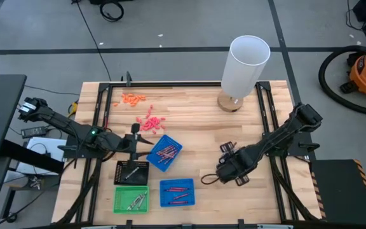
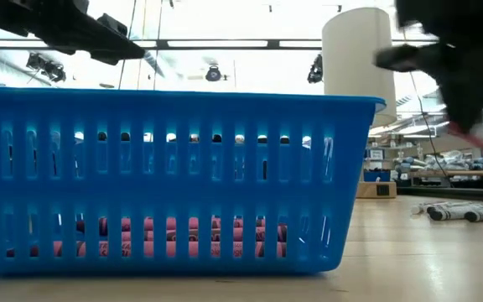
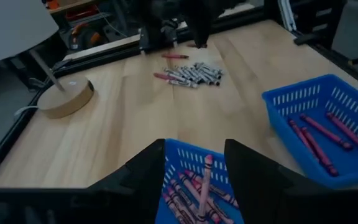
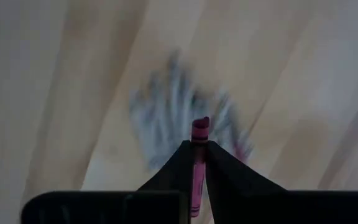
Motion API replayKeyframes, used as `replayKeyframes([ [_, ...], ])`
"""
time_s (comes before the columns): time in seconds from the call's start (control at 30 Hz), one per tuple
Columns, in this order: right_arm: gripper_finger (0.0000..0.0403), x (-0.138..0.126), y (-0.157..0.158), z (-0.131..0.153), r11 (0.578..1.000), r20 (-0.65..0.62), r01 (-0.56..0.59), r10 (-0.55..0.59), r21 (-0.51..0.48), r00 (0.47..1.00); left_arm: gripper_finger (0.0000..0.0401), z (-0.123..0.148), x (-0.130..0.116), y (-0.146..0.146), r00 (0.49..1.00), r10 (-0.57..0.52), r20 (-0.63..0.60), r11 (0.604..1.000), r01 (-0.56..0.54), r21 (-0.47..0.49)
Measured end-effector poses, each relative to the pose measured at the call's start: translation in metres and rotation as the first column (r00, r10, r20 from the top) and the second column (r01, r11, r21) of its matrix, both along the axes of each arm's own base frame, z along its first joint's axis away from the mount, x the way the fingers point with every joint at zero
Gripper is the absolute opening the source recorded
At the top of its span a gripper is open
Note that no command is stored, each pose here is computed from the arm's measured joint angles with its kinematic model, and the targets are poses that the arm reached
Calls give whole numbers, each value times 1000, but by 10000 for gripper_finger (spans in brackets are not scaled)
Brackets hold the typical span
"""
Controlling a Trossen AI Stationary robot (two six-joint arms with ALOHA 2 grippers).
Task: Sort crayons
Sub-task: Put the violet crayon into the bottom blue bin
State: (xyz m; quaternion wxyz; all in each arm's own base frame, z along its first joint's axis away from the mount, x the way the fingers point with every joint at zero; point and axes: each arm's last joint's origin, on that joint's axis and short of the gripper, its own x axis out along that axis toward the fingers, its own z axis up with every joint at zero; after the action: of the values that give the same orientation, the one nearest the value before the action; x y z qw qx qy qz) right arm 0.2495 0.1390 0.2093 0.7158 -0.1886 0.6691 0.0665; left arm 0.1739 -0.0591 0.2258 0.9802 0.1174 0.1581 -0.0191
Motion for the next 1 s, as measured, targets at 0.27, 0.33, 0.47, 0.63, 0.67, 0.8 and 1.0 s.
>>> replayKeyframes([
  [0.27, 36, 47, -1, 15, 979, 395, -48, -35, 198, 918, 176, -2, 3, -5, 1000, -28, -4, 996, 28, -87],
  [0.33, 36, 57, -2, 17, 963, 481, -86, -49, 256, 875, 176, -4, 5, -6, 1000, -27, -12, 995, 26, -101],
  [0.47, 36, 70, -1, 15, 927, 578, -129, -108, 353, 809, 176, -6, 6, -7, 1000, -7, -30, 988, 3, -152],
  [0.63, 36, 85, 2, 12, 884, 629, -173, -160, 434, 761, 176, -7, 7, -7, 999, 8, -35, 981, -14, -196],
  [0.67, 36, 88, 3, 8, 879, 631, -181, -160, 441, 759, 176, -7, 7, -7, 999, 11, -32, 980, -17, -199],
  [0.8, 36, 106, 11, 0, 849, 649, -231, -162, 476, 743, 176, -5, 7, -6, 999, 44, -16, 980, -46, -195],
  [1.0, 36, 139, 26, -7, 833, 644, -274, -124, 481, 755, 176, -5, 7, -5, 997, 81, -12, 977, -82, -197],
])
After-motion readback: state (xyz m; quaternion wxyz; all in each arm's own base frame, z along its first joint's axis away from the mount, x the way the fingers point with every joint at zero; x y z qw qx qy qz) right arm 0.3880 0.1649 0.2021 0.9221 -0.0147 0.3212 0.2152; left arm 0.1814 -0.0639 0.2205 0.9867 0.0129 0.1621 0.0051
